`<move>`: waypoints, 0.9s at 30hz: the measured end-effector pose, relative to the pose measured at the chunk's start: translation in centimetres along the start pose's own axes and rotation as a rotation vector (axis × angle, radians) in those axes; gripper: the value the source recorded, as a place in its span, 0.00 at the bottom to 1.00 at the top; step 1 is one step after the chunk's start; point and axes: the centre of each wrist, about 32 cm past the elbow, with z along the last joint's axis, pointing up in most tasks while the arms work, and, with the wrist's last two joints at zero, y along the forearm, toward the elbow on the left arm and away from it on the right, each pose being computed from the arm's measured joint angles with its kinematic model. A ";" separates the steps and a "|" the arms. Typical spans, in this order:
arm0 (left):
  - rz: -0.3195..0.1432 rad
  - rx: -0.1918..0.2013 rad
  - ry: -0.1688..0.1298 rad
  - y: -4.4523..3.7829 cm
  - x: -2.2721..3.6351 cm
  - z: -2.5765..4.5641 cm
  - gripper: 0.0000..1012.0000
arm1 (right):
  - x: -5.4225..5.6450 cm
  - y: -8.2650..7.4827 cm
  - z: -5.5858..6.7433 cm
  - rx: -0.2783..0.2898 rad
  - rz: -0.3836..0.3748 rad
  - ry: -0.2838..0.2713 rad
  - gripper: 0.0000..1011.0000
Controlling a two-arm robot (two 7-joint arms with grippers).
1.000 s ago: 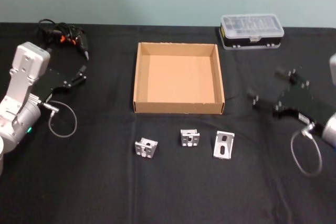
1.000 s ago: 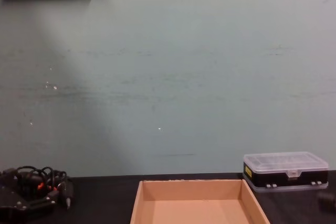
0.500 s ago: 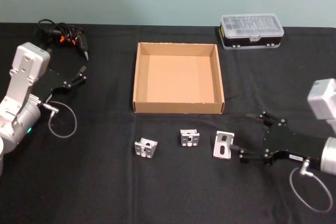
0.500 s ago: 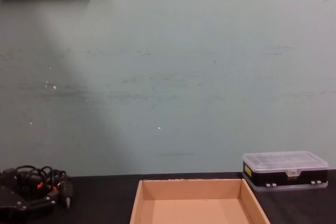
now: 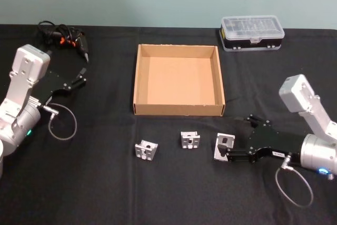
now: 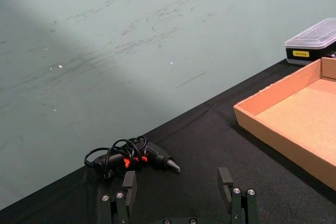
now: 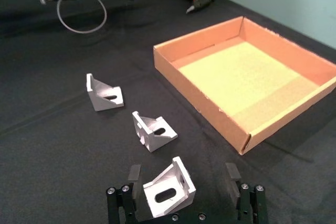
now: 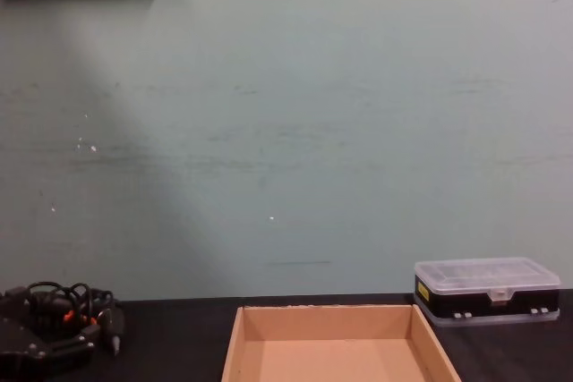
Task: Use one hand to pick up the angle iron from the table and place it into the box.
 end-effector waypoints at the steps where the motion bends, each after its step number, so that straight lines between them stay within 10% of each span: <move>1: 0.000 0.000 0.000 0.00 0.00 0.00 1.00 | 0.0 0.2 0.0 -0.005 0.001 0.004 0.99; 27: 0.000 0.000 0.000 0.00 0.00 0.00 1.00 | 0.2 1.7 -0.4 -0.058 -0.002 0.052 0.89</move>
